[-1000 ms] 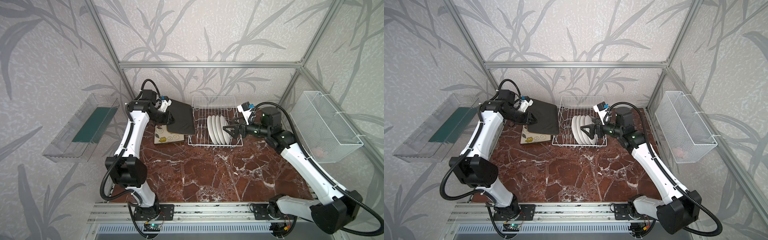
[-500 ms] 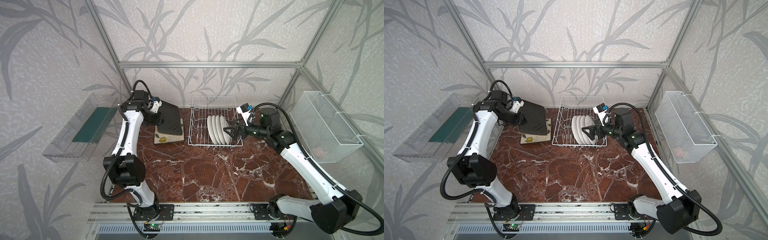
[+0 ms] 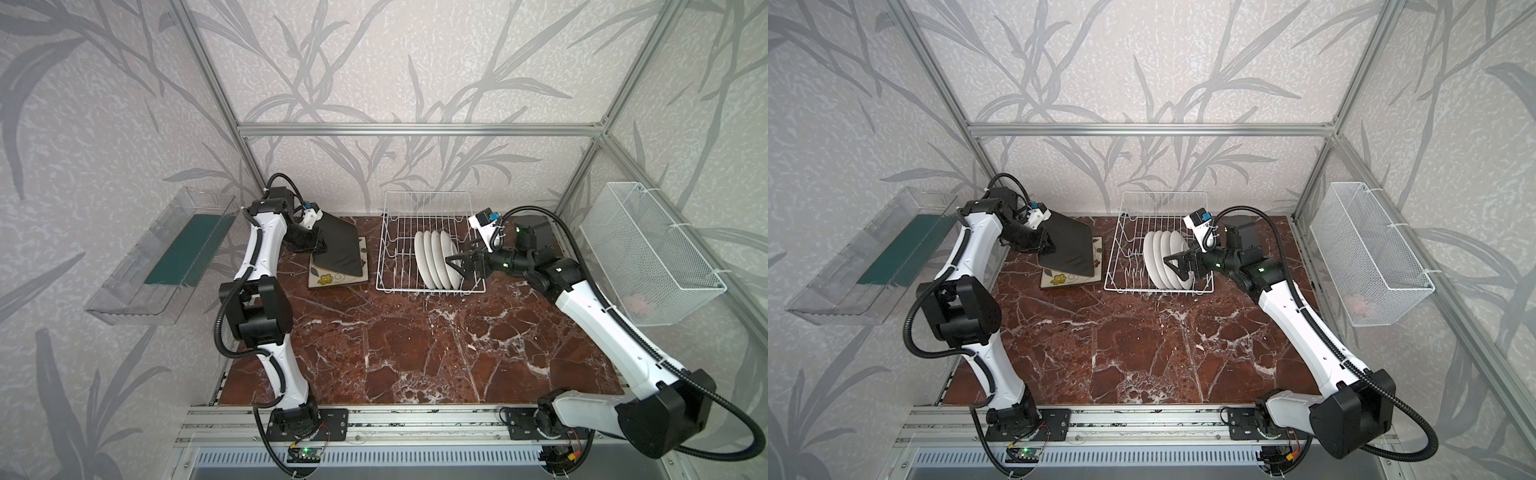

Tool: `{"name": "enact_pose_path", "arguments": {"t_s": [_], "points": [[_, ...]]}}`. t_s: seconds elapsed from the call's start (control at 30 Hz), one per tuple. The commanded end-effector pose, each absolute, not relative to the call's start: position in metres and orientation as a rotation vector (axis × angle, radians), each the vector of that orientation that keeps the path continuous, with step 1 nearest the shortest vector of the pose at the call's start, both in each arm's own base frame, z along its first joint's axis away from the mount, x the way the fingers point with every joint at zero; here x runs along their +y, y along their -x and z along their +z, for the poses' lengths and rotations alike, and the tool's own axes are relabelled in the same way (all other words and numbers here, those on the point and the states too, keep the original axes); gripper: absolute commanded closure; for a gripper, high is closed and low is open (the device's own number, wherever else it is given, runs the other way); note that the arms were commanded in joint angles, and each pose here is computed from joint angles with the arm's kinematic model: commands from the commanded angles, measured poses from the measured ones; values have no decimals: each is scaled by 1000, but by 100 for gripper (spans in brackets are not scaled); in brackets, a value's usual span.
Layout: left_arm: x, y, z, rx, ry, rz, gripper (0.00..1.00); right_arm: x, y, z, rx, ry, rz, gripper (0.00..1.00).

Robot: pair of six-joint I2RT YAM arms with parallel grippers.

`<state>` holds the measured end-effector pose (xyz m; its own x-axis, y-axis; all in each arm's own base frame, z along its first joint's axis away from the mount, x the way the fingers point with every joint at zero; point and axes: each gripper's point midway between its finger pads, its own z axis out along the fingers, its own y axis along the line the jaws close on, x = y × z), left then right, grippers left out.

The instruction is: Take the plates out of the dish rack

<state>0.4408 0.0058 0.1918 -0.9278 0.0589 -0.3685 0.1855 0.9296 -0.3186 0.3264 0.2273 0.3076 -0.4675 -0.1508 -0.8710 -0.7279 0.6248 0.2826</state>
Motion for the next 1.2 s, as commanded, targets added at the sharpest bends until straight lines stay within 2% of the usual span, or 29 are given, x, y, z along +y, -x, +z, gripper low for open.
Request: {"name": "enact_pose_path", "arguments": {"t_s": [0.0,0.5,0.87,1.17], "points": [[-10,-450,222,2604,-294,-640,100,232,-327,318,1943,703,841,1],[3,-462,187,2653,-237,-754,100,232,-335,304,1977,687,833,1],[9,-469,176,2596,-187,-955,100,235,-339,298,1993,679,850,1],[7,-469,163,2603,-197,-995,97,234,-343,295,2009,667,831,1]]}}
